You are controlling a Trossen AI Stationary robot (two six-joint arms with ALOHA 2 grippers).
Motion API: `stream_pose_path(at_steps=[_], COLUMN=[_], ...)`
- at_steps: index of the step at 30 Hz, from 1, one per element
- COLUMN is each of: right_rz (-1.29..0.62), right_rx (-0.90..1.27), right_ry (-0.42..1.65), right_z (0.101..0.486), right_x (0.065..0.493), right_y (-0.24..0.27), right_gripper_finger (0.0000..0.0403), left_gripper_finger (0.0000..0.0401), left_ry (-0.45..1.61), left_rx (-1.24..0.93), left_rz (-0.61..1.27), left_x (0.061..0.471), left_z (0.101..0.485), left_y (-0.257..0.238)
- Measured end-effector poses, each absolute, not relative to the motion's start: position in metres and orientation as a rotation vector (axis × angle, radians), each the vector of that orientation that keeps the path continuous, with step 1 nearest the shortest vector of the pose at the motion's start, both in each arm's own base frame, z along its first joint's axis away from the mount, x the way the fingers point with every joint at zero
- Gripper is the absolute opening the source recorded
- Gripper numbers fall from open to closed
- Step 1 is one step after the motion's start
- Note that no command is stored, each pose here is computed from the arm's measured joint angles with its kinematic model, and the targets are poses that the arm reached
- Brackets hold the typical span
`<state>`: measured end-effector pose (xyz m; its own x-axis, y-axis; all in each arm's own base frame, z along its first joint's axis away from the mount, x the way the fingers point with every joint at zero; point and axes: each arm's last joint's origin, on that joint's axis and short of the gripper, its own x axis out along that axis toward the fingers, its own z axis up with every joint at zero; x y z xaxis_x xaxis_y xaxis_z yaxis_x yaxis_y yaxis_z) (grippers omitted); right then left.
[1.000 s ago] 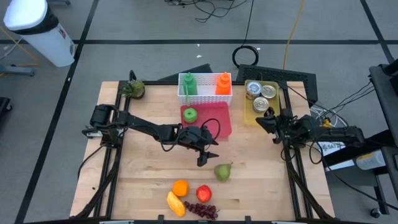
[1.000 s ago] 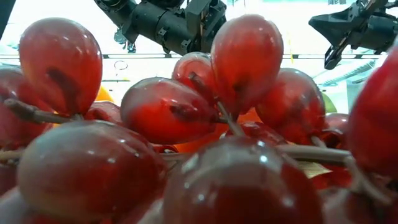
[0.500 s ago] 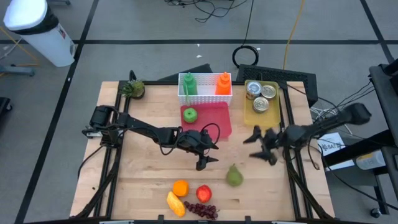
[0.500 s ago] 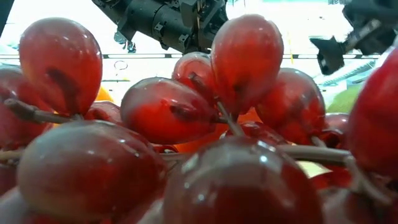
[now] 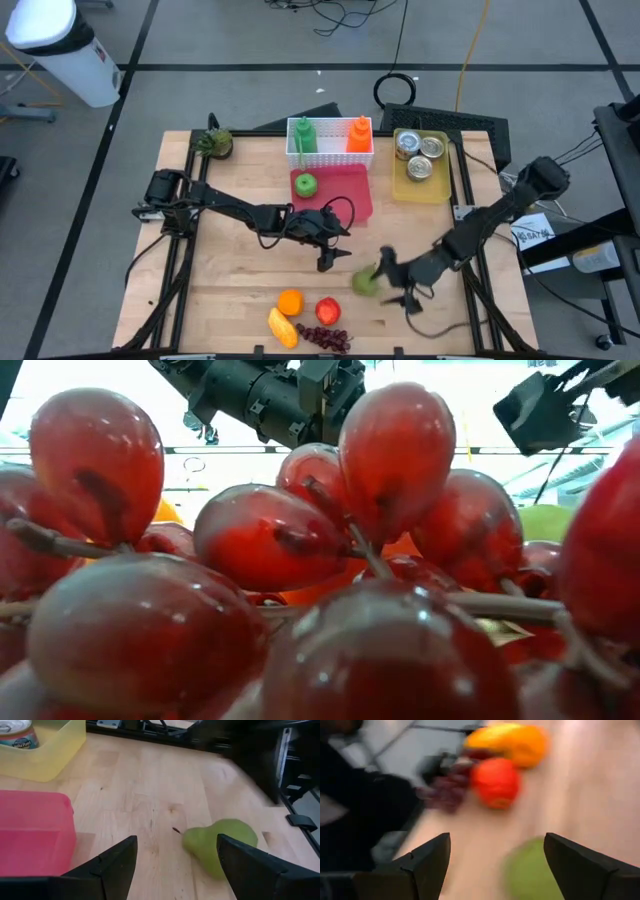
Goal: Pick & Place Food Item
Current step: Put the green pear into the red bin
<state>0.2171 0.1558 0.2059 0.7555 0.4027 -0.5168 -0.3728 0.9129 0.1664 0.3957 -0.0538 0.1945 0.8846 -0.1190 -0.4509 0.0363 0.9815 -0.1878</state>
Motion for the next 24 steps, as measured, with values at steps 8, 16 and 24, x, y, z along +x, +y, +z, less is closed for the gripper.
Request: stream_pose_path(at_steps=[8, 16, 24], right_rz=[0.606, 0.367, 0.026], right_rx=[0.206, 0.244, 0.293], right_ry=[0.678, 0.833, 1.096], right_z=[0.195, 0.170, 0.167], right_x=[0.235, 0.238, 0.207], right_y=[0.191, 0.182, 0.161], right_gripper_finger=[0.0299, 0.0299, 0.0299], left_gripper_finger=[0.0285, 0.0285, 0.0285], left_ry=[0.483, 0.483, 0.483], left_rx=[-0.176, -0.179, -0.178], left_rz=[-0.081, -0.080, -0.085], left_x=[0.396, 0.396, 0.395], left_z=[0.194, 0.194, 0.194], left_y=[-0.054, -0.054, -0.056])
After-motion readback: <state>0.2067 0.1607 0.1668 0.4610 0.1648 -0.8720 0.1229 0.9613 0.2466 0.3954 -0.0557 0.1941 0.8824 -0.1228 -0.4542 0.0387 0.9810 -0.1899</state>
